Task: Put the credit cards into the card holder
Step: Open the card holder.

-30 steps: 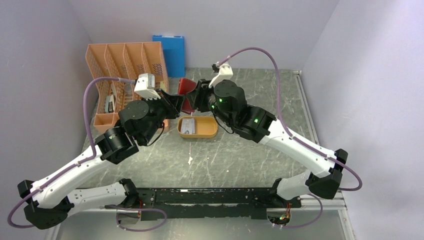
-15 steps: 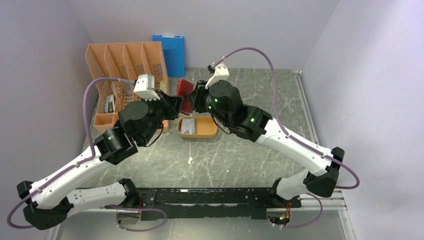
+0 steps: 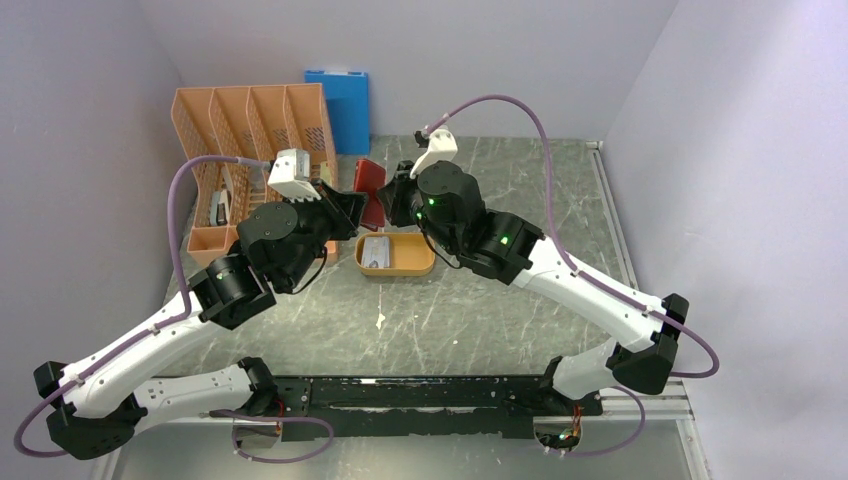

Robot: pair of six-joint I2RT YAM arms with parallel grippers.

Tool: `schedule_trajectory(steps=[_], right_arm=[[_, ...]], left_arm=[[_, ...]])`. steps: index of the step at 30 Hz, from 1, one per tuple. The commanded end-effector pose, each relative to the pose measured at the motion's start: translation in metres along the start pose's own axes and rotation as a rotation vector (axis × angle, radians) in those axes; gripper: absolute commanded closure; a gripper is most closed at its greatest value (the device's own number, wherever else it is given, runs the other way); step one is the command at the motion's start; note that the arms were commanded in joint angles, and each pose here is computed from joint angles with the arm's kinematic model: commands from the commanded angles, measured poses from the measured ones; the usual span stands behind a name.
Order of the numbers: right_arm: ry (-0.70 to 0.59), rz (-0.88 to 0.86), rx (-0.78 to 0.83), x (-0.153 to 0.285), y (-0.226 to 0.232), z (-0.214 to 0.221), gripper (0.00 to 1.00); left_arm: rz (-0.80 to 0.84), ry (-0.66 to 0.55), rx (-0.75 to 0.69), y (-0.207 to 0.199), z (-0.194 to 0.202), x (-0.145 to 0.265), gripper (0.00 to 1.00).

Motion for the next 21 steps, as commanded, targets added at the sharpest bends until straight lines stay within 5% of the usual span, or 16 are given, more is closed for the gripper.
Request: schedule_trajectory(steps=[1,7,21], right_arm=[[0.01,0.065,0.034,0.002,-0.015,0.003,0.89],[0.003,0.071,0.03,0.005,-0.018,0.001,1.0],[-0.033,0.14,-0.005,0.018,-0.034,-0.005,1.0]], left_arm=[[0.041,-0.049,0.036,-0.009,-0.017,0.006,0.95],[0.034,-0.05,0.033,-0.008,-0.017,0.006,0.95],[-0.021,-0.065,0.025,0.005,-0.015,0.007,0.95]])
Point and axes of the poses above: each gripper's point midway between its finger pads, its own x axis back along the fingers, its own y axis along the line the jaws close on, z = x × y, the point moved 1 cm from there along x, back along the fingers, and after that the axes turned 1 degree about -x, right-handed, at the moved point
